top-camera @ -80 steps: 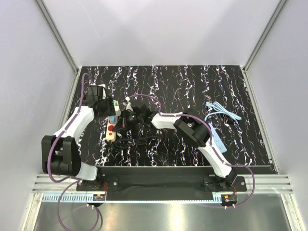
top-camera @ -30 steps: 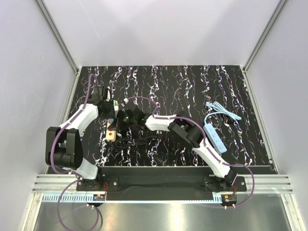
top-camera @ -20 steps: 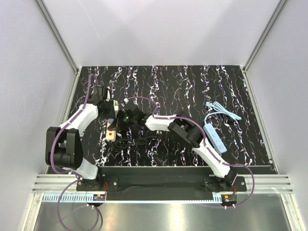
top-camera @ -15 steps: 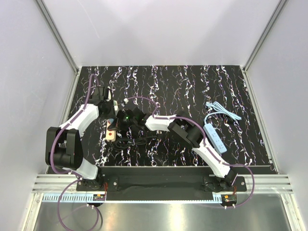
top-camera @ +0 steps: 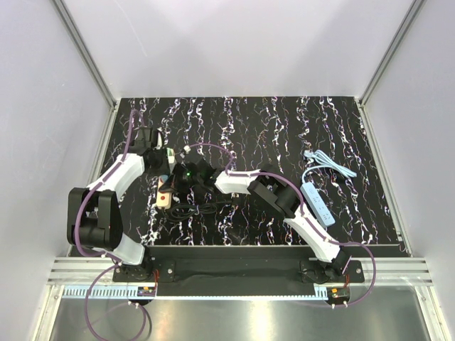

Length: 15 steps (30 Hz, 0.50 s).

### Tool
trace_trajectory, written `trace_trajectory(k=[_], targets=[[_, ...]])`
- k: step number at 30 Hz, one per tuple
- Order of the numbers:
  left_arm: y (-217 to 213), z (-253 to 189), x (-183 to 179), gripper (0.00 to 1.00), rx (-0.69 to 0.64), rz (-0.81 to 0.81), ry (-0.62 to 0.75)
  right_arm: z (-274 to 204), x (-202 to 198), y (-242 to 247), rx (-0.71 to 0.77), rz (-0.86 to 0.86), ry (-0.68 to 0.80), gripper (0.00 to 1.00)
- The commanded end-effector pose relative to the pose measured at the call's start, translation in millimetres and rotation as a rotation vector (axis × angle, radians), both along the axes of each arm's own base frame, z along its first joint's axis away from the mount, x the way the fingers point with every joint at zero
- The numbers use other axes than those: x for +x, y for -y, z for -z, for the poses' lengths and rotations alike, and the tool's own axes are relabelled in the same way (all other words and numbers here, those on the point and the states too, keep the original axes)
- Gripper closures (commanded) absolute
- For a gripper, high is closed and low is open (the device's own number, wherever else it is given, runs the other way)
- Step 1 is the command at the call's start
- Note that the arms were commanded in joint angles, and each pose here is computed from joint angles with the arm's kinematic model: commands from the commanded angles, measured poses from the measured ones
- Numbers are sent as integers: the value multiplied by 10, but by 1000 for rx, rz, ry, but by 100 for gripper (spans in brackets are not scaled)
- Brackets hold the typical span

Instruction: Pull the plug off the socket

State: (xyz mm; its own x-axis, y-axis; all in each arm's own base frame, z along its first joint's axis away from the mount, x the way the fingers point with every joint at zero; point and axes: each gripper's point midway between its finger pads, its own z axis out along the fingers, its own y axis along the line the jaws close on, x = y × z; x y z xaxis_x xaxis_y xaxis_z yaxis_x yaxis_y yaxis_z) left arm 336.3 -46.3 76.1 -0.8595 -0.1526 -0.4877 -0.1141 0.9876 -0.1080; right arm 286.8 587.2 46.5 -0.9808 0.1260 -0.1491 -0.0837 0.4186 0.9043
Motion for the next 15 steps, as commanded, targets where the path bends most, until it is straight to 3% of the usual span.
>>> trace_trajectory(k=[1,3,6,8,15], targets=[[126,-247,92,100,-164,4,80,1049,-111,458,-284,64,-99,100],[59,-242,102,100,-135,-12,81,1029,-134,460,-271,59,-103,100],[-267,-265,99,100,35,-84,78,1084,-165,498,-277,60,-113,100],[-284,-273,111,100,46,-83,72,1116,-165,509,-285,66,-120,100],[70,-341,197,100,-162,-38,91,1121,-125,546,-323,100,-132,100]])
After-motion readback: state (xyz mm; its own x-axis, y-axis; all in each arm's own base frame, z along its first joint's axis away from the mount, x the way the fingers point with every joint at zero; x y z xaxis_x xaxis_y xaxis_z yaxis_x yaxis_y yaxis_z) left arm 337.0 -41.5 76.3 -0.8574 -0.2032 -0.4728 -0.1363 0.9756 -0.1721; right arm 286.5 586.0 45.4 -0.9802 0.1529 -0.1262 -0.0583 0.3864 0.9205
